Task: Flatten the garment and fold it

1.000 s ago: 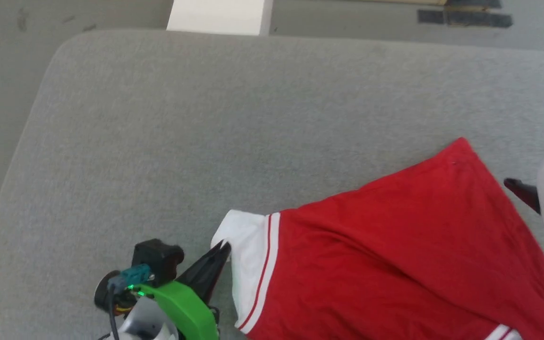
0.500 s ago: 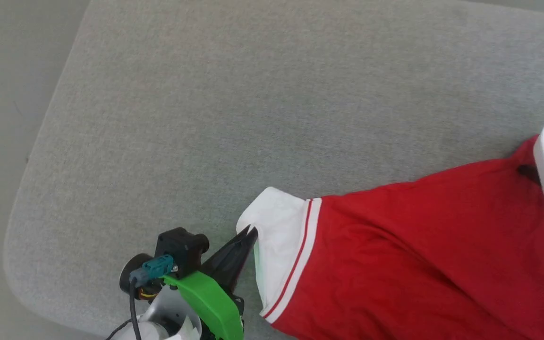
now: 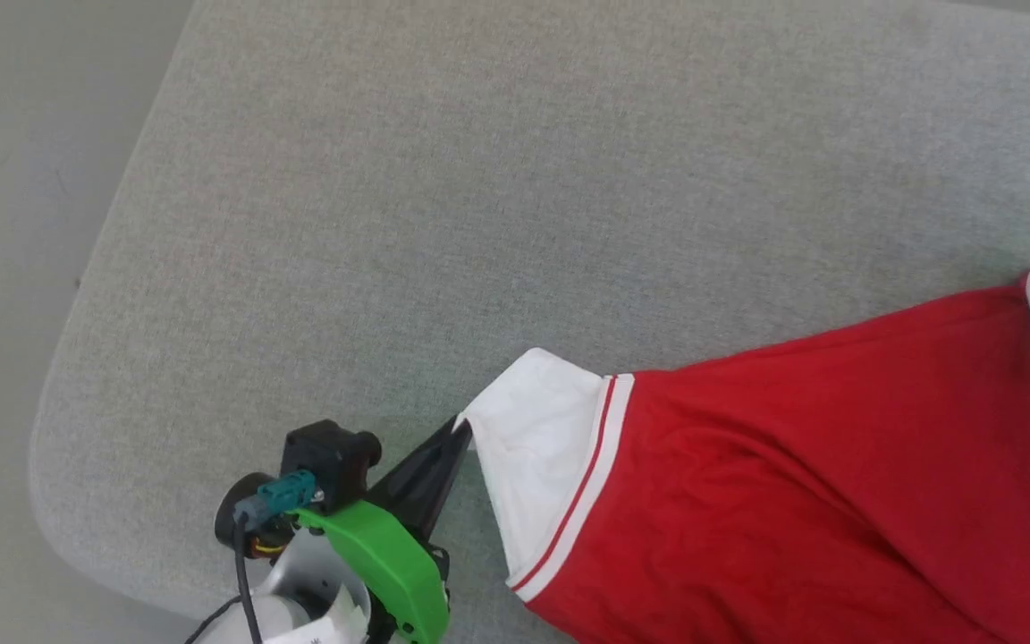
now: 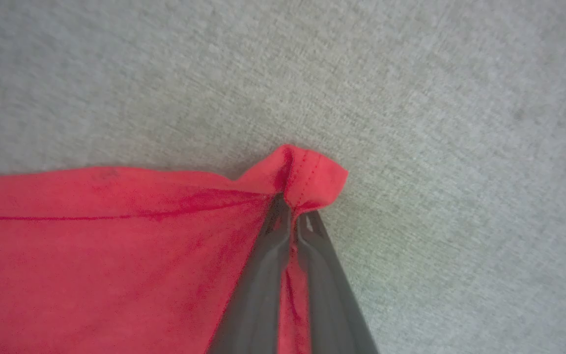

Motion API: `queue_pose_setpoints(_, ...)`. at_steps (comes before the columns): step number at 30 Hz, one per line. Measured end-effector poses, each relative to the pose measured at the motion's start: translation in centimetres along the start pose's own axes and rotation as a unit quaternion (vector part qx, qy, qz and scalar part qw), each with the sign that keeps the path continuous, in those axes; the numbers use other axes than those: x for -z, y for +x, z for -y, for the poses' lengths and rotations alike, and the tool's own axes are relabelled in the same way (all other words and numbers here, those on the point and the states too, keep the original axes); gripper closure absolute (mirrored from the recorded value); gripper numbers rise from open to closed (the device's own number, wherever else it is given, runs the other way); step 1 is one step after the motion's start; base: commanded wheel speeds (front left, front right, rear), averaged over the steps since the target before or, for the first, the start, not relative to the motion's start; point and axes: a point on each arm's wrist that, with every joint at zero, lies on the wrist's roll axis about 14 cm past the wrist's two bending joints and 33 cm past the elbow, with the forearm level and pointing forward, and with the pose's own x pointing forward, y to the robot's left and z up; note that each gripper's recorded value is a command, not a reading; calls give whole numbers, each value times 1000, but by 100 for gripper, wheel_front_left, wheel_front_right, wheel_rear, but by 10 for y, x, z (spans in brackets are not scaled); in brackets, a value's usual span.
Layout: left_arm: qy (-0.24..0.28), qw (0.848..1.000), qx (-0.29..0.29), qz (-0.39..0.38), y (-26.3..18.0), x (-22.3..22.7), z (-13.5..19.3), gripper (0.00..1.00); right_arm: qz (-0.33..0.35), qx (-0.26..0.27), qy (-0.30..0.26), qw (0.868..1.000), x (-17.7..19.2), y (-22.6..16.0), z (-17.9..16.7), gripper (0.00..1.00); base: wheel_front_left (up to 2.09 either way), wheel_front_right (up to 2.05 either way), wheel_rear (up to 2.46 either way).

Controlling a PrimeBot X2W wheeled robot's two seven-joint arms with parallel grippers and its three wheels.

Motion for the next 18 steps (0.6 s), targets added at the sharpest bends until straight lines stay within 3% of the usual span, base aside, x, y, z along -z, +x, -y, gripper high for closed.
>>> queue_pose_setpoints(5, 9, 1000, 7, 20, -5, -12, 4, 100, 44, 2, 6, 999, -6, -15, 0, 100, 0, 0, 0)
queue_pose_setpoints(9, 33, 998, 14, 60, -17, -38, 8, 100, 141, 5, 5, 990, -27, -54, 1, 100, 0, 0, 0)
queue_pose_setpoints(13, 52, 993, 15, 101, -26, -64, 9, 100, 211, 17, -1, 977, -40, -94, 10, 100, 0, 0, 0)
queue_pose_setpoints(18, 78, 982, 17, 172, -41, -107, 11, 100, 305, 35, 2, 952, -53, -153, 22, 100, 0, 0, 0)
